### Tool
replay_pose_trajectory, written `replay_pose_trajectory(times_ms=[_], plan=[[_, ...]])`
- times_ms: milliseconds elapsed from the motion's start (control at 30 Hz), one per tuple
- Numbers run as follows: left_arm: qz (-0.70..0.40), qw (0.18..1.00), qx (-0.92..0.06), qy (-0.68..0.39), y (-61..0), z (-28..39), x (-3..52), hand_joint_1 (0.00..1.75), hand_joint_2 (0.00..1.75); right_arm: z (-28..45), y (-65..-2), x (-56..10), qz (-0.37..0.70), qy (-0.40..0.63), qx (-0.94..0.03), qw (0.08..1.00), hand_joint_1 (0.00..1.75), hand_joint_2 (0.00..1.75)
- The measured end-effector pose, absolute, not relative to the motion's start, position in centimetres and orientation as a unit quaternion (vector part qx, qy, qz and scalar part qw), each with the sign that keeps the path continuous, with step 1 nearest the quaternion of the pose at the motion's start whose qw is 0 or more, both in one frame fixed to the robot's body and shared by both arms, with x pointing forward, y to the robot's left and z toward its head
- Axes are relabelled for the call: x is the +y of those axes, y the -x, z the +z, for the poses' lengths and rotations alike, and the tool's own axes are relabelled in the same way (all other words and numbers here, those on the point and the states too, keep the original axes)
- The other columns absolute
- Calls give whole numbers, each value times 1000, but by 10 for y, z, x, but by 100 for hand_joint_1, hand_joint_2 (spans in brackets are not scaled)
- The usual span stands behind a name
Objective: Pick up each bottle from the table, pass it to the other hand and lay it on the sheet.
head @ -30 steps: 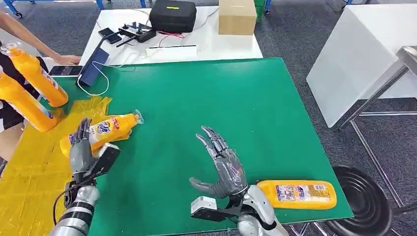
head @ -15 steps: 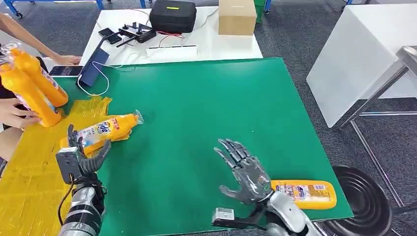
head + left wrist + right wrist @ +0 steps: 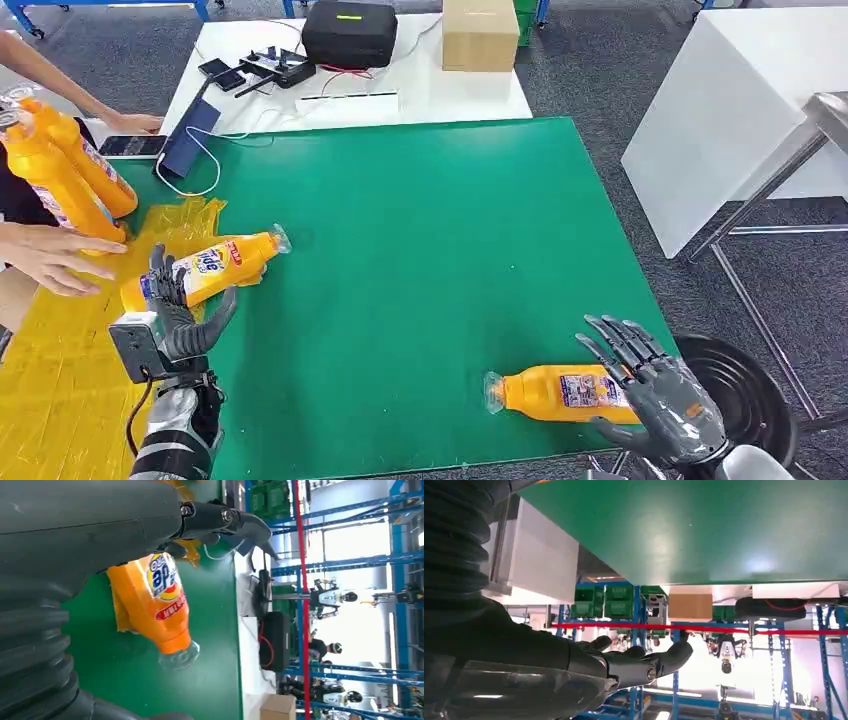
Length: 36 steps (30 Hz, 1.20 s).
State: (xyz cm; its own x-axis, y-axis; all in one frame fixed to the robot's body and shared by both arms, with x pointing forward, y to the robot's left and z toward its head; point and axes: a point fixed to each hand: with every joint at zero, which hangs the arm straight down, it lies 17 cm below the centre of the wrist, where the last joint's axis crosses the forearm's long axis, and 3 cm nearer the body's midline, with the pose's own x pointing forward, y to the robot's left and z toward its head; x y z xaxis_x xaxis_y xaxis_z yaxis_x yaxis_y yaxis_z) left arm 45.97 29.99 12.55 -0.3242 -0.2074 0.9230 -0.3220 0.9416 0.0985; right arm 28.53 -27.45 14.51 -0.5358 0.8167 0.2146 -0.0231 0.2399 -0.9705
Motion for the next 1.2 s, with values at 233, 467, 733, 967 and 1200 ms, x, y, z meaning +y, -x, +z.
replay_pose_trajectory(times_ms=[233, 467, 733, 967, 1200], plan=[[17, 541, -828, -147, -452, 141, 271, 0, 175, 145, -267, -297, 542, 285, -668, 423, 0, 175], [-19, 504, -855, -122, -445, 175, 230, 0, 175, 134, -243, -326, 565, 272, -626, 463, 0, 175], [-33, 487, -867, -102, -439, 192, 205, 0, 175, 110, -251, -348, 598, 311, -568, 472, 0, 175], [-41, 488, -867, -91, -438, 193, 194, 0, 175, 63, -269, -362, 618, 323, -524, 490, 0, 175], [-44, 487, -868, -86, -438, 194, 188, 0, 175, 31, -278, -370, 630, 326, -493, 504, 0, 175]])
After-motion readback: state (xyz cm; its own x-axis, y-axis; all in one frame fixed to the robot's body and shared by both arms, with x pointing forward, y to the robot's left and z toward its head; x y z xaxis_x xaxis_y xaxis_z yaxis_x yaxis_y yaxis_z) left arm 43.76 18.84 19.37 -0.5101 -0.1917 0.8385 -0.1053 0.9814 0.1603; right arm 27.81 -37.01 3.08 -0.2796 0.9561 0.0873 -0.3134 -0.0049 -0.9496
